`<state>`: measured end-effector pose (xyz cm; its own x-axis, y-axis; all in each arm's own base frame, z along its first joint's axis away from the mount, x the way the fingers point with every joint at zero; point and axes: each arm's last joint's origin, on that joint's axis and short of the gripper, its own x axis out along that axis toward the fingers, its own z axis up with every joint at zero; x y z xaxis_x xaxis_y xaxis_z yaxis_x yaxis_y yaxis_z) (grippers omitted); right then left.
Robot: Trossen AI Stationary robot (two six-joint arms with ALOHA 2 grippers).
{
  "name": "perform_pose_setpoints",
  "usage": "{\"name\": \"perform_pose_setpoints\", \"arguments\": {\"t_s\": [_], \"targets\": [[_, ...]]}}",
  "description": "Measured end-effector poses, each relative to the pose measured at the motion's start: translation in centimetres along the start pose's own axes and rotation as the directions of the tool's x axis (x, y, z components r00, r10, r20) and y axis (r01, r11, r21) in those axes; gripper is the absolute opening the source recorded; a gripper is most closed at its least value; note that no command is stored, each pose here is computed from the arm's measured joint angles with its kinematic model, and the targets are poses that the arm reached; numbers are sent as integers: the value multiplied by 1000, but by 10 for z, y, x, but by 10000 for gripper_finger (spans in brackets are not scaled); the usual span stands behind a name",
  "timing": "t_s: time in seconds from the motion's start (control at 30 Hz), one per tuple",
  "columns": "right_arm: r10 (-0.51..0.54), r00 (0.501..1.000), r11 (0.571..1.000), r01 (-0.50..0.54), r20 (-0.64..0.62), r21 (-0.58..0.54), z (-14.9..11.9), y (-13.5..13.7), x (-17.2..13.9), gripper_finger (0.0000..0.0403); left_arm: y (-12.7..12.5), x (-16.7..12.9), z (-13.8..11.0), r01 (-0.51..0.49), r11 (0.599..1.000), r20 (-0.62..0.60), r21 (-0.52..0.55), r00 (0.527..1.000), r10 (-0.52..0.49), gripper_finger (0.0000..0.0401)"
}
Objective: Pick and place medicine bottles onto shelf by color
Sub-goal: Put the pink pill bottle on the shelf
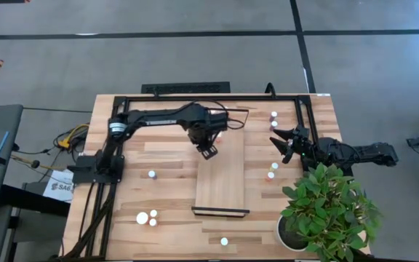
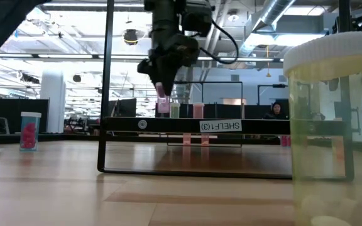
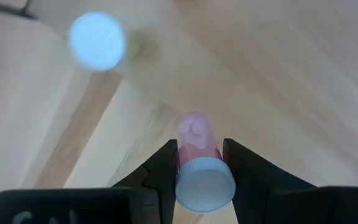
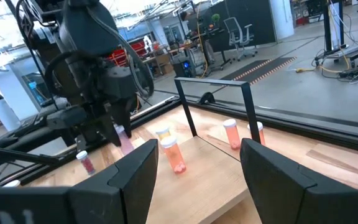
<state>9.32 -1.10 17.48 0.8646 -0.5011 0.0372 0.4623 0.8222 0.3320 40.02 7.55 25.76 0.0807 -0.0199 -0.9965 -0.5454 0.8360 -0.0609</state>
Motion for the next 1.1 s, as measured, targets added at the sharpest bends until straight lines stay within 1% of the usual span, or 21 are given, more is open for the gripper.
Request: {"name": "perform_pose_setpoints", "arguments": {"t_s": [0.13,0.27,0.47,0.73,0.83,0.93,1.03,1.1], "targets": [[0,1000,1000,0,0,0,0,0,0,251,-5,8,10,16,999,-19,31,1000,-15,101],[0,1000,1000,0,0,0,0,0,0,251,-6,10,16,2,999,-13,33,1000,-2,100],[0,1000,1000,0,0,0,0,0,0,251,-5,10,17,-48,998,19,32,999,47,100],[0,1000,1000,0,0,0,0,0,0,251,-10,11,15,-77,997,31,8,997,77,100],[0,1000,1000,0,0,0,0,0,0,251,-10,13,16,-79,997,28,7,997,78,100],[0,1000,1000,0,0,0,0,0,0,251,-8,24,20,-79,997,-1,11,997,79,100],[0,1000,1000,0,0,0,0,0,0,251,-6,30,24,-44,999,-22,13,999,45,100],[0,1000,1000,0,-1,-1,0,0,0,251,-4,30,25,-41,999,-15,27,999,42,100]]}}
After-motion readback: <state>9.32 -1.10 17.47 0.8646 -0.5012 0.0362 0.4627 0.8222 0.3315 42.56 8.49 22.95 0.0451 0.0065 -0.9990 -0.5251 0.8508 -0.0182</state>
